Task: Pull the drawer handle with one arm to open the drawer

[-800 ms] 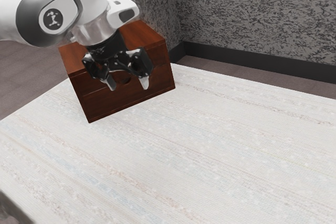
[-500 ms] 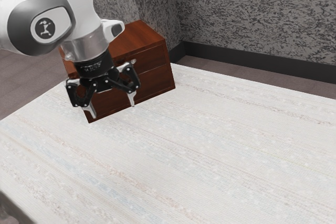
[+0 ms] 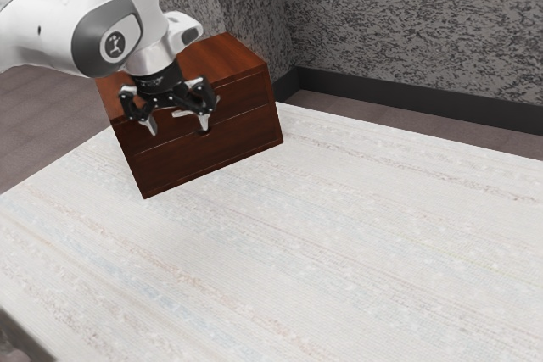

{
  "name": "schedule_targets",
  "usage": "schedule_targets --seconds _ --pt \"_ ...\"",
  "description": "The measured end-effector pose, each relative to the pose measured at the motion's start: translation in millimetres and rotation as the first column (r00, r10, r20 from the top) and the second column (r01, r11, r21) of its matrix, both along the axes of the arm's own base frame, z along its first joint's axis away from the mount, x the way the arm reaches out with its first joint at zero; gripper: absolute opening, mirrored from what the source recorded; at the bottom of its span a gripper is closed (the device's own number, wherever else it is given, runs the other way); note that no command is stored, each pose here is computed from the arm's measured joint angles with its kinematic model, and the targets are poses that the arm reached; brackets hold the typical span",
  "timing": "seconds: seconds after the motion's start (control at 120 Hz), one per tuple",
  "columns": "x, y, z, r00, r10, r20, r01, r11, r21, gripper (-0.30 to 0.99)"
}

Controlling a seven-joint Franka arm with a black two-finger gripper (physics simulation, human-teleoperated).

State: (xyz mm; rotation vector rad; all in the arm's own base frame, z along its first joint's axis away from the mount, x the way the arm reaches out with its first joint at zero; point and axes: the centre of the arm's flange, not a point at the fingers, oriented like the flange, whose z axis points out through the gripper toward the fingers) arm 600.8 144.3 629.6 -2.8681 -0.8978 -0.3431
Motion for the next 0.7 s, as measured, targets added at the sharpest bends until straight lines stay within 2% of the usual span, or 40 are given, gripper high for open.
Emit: schedule_targets --seconds 0.133,0.258,0.367,0.492,0.7 --pt "13.1 21.0 -7.3 0.990 -0.142 0.007 0.142 0.989 0.033 0.69" --pt "39.5 34.1 -14.2 0.962 -0.272 0.019 0.270 0.961 0.058 0.69" --pt "52.2 40.3 -30.4 0.929 -0.369 -0.006 0.369 0.927 0.067 0.69" --pt "59.1 48.2 -20.5 0.890 -0.456 0.000 0.454 0.885 0.105 0.69" --pt "76.8 56.4 -29.9 0.814 -0.580 -0.017 0.577 0.807 0.127 0.69"
